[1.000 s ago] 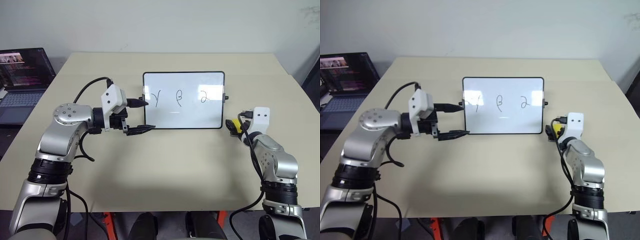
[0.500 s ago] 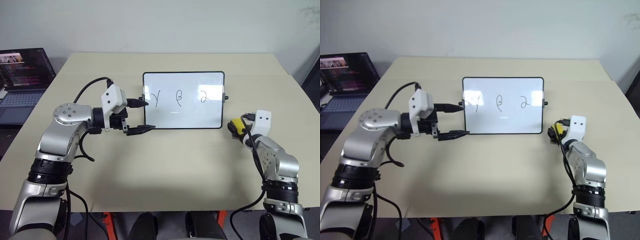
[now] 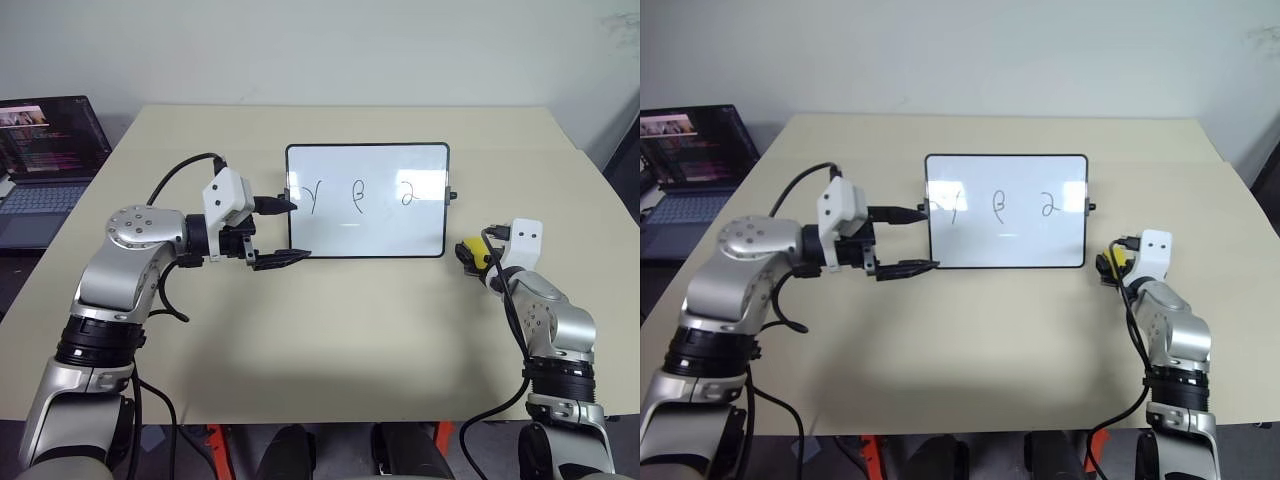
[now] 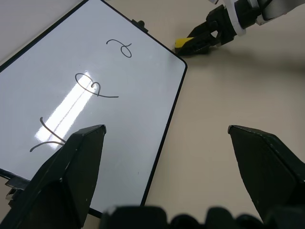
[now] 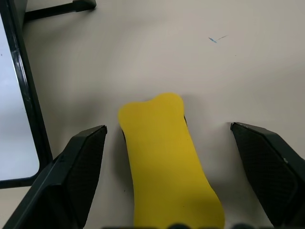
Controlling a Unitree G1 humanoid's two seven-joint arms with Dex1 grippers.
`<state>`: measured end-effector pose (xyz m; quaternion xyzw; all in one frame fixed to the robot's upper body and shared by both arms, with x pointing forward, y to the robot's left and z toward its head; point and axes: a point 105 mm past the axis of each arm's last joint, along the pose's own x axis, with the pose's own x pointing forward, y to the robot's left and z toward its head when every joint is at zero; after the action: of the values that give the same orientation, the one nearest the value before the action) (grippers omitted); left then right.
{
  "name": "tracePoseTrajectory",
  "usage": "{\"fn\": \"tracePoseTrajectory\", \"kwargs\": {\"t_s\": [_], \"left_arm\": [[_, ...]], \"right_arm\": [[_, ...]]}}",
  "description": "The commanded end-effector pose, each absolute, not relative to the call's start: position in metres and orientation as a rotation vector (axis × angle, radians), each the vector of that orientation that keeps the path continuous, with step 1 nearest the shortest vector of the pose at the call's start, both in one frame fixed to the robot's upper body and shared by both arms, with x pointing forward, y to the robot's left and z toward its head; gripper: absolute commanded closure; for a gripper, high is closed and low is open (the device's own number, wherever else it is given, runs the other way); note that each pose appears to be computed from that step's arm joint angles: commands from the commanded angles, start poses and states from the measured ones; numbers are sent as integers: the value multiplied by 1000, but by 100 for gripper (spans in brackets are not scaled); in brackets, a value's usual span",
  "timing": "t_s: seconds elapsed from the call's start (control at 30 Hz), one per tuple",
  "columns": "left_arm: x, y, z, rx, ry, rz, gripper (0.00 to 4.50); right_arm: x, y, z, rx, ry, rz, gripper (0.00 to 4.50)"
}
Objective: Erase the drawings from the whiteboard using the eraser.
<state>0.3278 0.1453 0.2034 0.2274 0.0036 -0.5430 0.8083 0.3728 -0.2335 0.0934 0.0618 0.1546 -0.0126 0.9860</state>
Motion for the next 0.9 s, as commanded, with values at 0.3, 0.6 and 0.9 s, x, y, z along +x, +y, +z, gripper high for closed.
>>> {"fn": "tracePoseTrajectory", "kwargs": {"t_s": [0.3,0.6,0.9], "left_arm": [[325,145,221,513,-52,-1159,0],[326,145,223,517,-59,-1159,0],[327,145,223,521,-61,-1157,0]], "right_arm": [[379,-239,112,115,243,-32,2],[380,-238,114,117,236,-32,136],[379,-238,115,120,234,-34,331]]}}
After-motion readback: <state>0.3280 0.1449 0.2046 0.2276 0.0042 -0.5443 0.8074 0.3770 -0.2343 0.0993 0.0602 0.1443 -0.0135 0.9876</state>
